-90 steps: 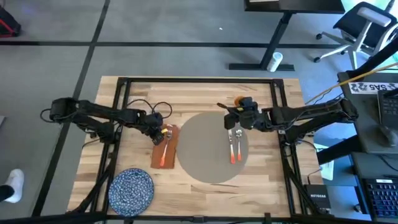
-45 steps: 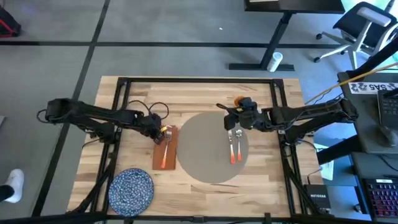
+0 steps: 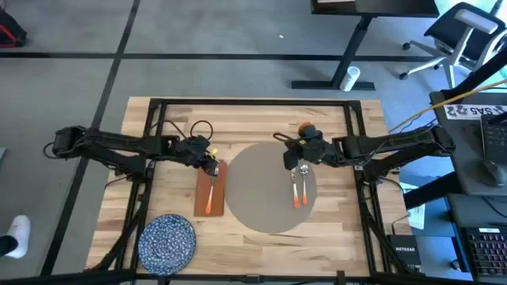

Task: Set table place
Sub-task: Adjust the orange fork on the orange napkin

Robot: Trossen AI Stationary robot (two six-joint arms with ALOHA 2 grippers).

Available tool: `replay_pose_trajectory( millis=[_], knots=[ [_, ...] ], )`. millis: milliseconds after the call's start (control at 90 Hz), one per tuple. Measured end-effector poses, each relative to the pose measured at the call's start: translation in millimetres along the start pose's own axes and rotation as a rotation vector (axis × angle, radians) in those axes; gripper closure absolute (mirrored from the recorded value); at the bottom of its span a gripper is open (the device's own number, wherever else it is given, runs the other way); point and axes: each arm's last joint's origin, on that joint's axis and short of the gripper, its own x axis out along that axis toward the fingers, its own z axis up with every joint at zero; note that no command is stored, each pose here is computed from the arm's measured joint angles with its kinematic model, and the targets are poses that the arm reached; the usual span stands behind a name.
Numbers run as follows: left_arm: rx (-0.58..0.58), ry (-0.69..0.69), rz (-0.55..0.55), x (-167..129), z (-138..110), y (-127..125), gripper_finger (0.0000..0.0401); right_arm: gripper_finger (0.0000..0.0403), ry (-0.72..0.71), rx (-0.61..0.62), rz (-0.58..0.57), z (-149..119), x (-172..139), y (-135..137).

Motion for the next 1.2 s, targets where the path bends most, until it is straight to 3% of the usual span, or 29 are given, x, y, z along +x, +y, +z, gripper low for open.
replay_pose_trajectory(
  millis=[178, 333, 800, 1200],
  knots=[
    [0.026, -0.026, -0.011, -4, 6, -2, 0.0401, 0.0403, 0.038, -0.04, 0.122, 7, 18, 4],
    [0.025, 0.032, 0.013, 4, 3, 0, 0.0401, 0.0403, 0.038, -0.056, 0.114, 10, 21, 0],
    [-0.148, 0.107, 0.073, 39, -3, 4, 0.0401, 0.0403, 0.027, -0.085, 0.102, 10, 21, 0],
    [-0.151, 0.127, 0.18, 56, -4, 18, 0.0401, 0.0403, 0.027, -0.086, 0.102, 10, 21, 0]
  ],
)
